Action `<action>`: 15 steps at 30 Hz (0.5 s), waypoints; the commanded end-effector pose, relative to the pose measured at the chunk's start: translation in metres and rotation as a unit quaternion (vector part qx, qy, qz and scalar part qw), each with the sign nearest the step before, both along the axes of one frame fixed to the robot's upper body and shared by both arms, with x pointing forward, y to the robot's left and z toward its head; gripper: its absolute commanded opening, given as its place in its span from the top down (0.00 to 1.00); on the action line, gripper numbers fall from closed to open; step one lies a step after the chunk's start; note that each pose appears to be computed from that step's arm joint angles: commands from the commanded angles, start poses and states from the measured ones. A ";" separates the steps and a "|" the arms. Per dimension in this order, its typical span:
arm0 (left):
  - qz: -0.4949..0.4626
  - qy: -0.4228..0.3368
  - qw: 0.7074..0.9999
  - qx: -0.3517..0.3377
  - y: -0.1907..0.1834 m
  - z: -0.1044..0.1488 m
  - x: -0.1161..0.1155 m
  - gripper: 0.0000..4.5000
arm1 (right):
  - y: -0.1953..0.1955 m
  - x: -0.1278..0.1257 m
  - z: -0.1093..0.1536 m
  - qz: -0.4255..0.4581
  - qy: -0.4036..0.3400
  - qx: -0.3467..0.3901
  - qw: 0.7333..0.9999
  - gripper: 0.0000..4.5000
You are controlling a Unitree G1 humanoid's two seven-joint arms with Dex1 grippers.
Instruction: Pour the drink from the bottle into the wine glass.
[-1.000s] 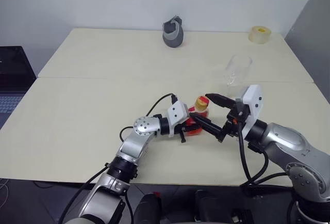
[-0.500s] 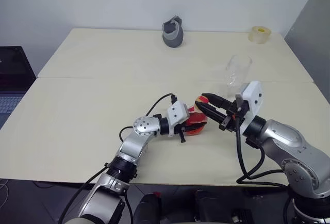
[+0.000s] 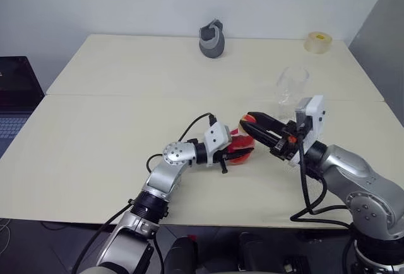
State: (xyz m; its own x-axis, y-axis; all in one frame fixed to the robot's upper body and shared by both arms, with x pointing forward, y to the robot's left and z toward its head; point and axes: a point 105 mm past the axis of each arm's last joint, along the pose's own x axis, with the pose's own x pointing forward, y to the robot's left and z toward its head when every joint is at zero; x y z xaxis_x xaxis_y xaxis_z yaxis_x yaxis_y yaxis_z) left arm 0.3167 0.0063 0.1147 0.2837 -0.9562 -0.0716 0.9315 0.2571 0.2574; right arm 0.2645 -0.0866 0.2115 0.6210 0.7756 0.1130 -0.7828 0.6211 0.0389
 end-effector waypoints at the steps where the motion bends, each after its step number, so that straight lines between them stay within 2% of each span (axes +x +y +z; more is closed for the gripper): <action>1: -0.008 -0.021 1.000 -0.012 -0.003 0.012 -0.002 0.80 | 0.003 -0.012 0.016 0.025 -0.031 0.021 0.999 0.74; 5: -0.009 -0.021 1.000 -0.011 -0.002 0.012 -0.003 0.80 | 0.002 -0.010 0.019 0.003 -0.126 -0.089 0.988 0.74; 8: -0.010 -0.021 1.000 -0.010 -0.002 0.011 -0.003 0.80 | 0.002 -0.010 0.024 -0.001 -0.168 -0.114 0.979 0.74; 12: -0.010 -0.022 1.000 -0.011 -0.002 0.012 -0.003 0.80 | -0.004 -0.010 0.027 -0.008 -0.171 -0.106 0.979 0.74; 15: -0.010 -0.023 1.000 -0.012 -0.002 0.012 -0.003 0.80 | -0.017 -0.011 0.019 -0.015 -0.140 -0.114 0.983 0.74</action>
